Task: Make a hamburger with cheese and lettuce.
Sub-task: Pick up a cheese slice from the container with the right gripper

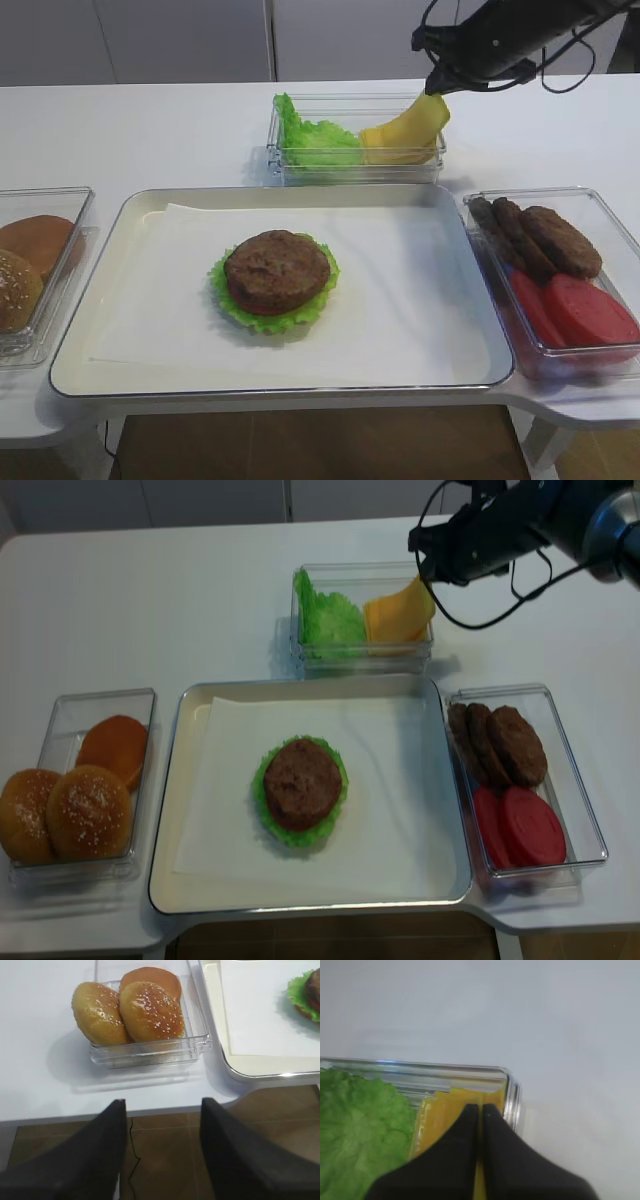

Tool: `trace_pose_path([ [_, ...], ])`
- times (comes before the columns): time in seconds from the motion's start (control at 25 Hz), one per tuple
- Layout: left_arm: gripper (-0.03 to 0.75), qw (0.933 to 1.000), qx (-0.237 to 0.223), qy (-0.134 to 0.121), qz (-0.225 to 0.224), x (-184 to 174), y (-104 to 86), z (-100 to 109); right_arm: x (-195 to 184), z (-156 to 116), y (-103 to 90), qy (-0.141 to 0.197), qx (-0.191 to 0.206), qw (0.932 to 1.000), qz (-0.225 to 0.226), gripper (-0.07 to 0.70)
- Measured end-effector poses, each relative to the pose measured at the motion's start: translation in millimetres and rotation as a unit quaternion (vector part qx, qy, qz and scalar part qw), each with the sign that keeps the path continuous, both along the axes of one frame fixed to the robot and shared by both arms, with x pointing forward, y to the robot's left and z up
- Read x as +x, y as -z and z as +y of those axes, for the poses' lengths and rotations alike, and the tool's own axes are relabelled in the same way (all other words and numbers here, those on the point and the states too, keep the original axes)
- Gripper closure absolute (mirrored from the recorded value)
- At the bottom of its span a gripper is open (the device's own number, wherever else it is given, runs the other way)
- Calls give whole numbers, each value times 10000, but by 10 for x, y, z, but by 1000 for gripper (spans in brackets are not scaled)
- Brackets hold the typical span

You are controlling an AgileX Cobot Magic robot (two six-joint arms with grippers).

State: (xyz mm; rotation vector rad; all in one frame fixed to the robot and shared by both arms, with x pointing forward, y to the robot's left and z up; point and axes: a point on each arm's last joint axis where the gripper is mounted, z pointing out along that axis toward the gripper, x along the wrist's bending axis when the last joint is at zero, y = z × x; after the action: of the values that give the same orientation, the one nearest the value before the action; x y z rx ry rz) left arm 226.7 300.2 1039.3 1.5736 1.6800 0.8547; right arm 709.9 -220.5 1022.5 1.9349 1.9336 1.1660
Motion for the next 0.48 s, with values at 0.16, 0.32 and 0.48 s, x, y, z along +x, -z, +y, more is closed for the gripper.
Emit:
trace_pose_path([
  [0.16, 358, 10000, 0, 0, 0, 0, 0, 0, -46, -3, -158, -16, 15, 9999, -162, 626],
  [0.32, 358, 10000, 0, 0, 0, 0, 0, 0, -82, 1, -225, -69, 27, 9998, -163, 626],
  [0.48, 358, 10000, 0, 0, 0, 0, 0, 0, -148, 12, -315, -186, 48, 9998, -103, 626],
])
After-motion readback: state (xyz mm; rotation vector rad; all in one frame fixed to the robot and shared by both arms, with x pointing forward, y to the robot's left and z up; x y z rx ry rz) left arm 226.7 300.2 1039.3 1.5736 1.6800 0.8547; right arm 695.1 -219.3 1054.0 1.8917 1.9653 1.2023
